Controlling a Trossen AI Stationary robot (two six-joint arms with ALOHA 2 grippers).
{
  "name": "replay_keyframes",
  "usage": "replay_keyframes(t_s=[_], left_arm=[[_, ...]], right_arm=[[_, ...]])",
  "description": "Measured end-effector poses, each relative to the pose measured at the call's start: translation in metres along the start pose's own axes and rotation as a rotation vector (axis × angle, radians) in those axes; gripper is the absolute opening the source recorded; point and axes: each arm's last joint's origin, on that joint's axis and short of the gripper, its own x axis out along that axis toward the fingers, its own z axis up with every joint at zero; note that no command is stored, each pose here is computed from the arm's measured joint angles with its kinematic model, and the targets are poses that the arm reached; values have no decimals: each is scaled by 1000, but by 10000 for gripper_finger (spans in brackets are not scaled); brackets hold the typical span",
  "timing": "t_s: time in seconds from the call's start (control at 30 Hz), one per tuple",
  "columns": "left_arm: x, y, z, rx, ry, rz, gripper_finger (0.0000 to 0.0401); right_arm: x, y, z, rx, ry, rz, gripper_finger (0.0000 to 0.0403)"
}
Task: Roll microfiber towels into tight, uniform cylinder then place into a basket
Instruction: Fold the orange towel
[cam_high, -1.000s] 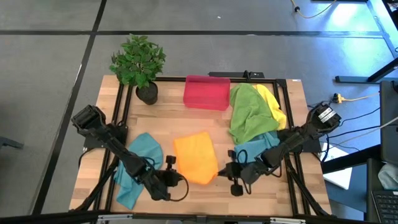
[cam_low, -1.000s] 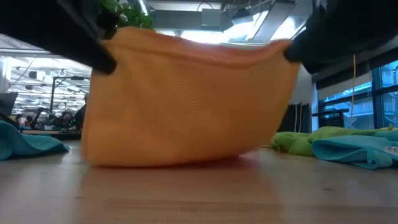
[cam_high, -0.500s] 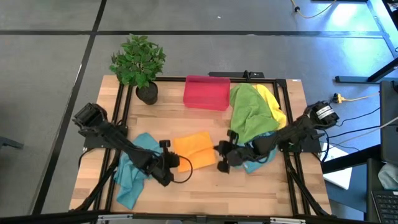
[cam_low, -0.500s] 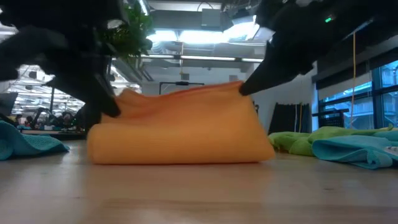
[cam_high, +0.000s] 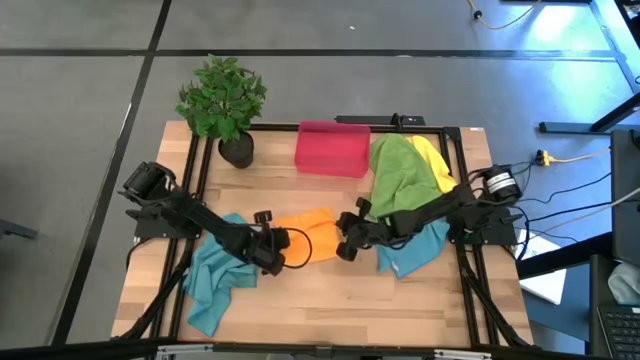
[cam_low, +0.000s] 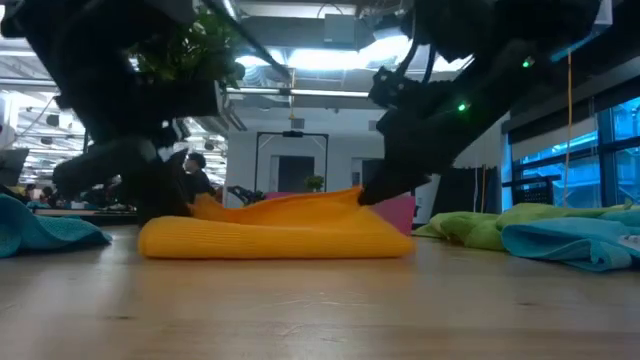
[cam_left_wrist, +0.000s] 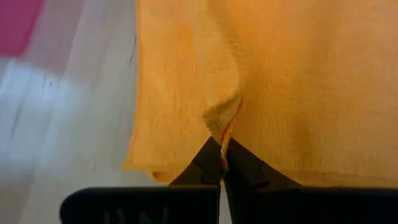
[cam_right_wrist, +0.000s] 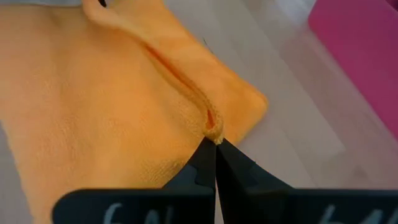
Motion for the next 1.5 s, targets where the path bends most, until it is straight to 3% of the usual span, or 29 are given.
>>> replay_keyframes(t_s=[0.47, 0.8, 1.0, 1.17, 1.3, 1.5], left_arm=[[7, 6, -11, -45, -1, 42, 6], [9, 11, -11, -86, 17, 82, 95], [-5, 19, -7, -81, 57, 153, 116], [-24, 27, 5, -92, 29, 159, 116], [-35, 33, 10, -119, -30, 170, 119], [-32, 24, 25, -195, -174, 92, 117]], right_arm=[[12, -16, 10, 43, -47, -32, 11], [12, -18, 10, 24, -49, -65, 100], [7, -20, 15, -5, -61, -64, 135], [-3, -18, 21, -57, -85, -34, 136], [-4, -12, 21, -69, -69, 106, 126], [7, -10, 16, -60, -56, 167, 95]])
